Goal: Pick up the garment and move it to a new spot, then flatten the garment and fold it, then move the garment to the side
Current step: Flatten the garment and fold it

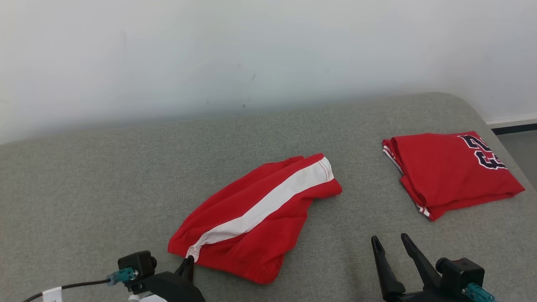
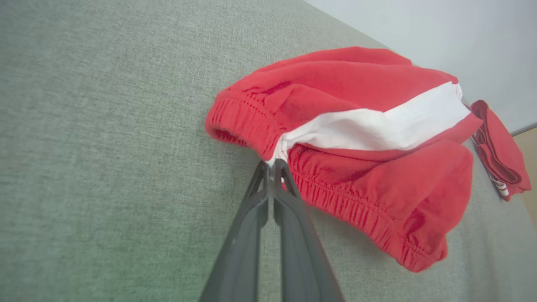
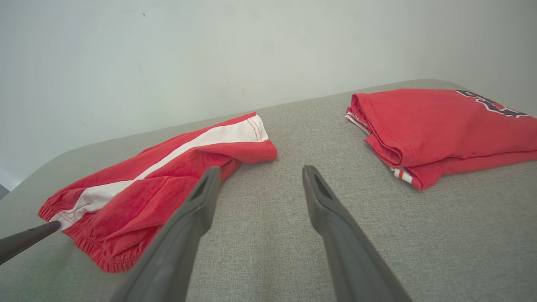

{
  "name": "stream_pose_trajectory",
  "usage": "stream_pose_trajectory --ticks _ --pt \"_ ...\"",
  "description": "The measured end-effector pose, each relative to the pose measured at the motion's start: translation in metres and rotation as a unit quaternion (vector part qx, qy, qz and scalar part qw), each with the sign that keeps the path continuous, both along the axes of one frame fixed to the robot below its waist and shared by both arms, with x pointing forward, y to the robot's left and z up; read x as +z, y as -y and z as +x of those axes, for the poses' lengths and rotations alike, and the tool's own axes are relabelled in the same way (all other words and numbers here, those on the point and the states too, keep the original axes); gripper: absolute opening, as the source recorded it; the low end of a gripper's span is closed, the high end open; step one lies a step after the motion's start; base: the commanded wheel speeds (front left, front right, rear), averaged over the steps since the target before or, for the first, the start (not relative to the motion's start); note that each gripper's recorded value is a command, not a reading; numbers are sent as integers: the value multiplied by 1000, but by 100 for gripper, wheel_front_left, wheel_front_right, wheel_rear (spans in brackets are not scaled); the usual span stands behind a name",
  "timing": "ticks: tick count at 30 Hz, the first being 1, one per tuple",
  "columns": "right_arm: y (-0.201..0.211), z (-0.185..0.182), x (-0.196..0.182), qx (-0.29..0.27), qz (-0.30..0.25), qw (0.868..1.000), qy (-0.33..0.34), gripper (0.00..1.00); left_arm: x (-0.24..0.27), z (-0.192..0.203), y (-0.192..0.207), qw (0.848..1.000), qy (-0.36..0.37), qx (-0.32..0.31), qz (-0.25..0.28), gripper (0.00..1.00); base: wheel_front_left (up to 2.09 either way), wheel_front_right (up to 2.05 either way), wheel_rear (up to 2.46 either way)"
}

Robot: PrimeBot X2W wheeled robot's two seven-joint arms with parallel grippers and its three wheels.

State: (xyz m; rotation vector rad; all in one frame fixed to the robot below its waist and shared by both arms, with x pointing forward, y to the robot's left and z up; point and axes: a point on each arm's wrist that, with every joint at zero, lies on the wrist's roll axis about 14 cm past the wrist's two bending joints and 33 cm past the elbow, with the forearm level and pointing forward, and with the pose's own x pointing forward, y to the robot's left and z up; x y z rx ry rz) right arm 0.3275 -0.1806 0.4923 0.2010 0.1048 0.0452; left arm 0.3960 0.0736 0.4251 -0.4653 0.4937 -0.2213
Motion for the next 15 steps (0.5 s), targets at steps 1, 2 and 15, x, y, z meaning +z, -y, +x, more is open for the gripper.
stream_pose_trajectory --ticks 1,2,15 --pt "0 0 0 1 0 1000 0 100 -1 -1 1 1000 -2 -2 0 5 0 0 0" --pt "-1 0 0 1 0 1000 1 100 -2 -3 3 1000 -3 -4 -1 35 0 0 0" --pt "2 -3 0 -5 1 1000 0 100 -4 -2 11 1000 -7 -13 -2 0 0 0 0"
